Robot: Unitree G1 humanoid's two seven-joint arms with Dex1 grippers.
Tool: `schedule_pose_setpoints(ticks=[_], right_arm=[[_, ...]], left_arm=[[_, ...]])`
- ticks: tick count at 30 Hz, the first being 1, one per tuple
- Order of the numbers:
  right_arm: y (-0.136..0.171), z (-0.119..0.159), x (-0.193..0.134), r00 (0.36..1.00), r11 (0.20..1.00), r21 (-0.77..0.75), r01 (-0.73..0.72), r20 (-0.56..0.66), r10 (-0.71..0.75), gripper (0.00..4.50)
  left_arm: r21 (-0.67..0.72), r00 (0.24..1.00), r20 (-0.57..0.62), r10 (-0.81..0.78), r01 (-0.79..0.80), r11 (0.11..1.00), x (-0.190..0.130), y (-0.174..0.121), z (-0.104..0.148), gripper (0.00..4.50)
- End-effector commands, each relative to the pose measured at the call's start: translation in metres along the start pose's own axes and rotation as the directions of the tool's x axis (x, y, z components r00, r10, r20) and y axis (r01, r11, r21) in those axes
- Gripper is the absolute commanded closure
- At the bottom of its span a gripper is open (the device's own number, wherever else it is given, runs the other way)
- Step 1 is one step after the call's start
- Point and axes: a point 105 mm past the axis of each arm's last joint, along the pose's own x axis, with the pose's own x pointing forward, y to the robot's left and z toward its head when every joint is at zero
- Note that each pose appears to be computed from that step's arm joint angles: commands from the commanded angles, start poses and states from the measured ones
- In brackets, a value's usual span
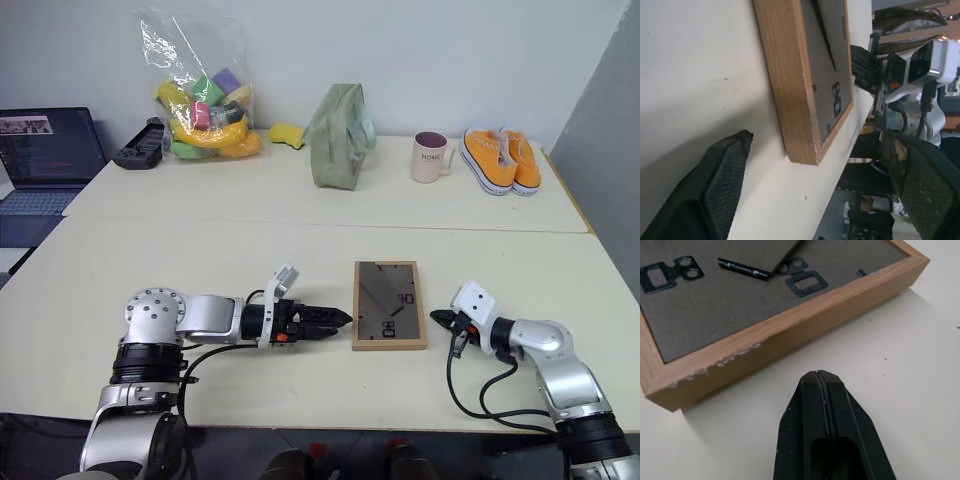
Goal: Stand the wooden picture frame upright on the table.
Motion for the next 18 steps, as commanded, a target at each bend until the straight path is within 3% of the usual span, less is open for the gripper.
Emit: schedule_pose_setpoints(ticks=[1,18], right_arm=[[0.017,0.009,0.013,0.998,0.998,0.004,-0.057,0.026,0.057,4.5],[0.032,0.039,0.031,0.99,0.998,0.041,-0.049,0.137,0.043,4.5]], left_arm=[[-0.039,0.999,0.002,0.045,-0.045,0.998,0.005,0.013,0.0,0.11],[-0.057,0.996,-0.001,0.086,-0.086,0.995,0.002,0.021,0.004,0.11]])
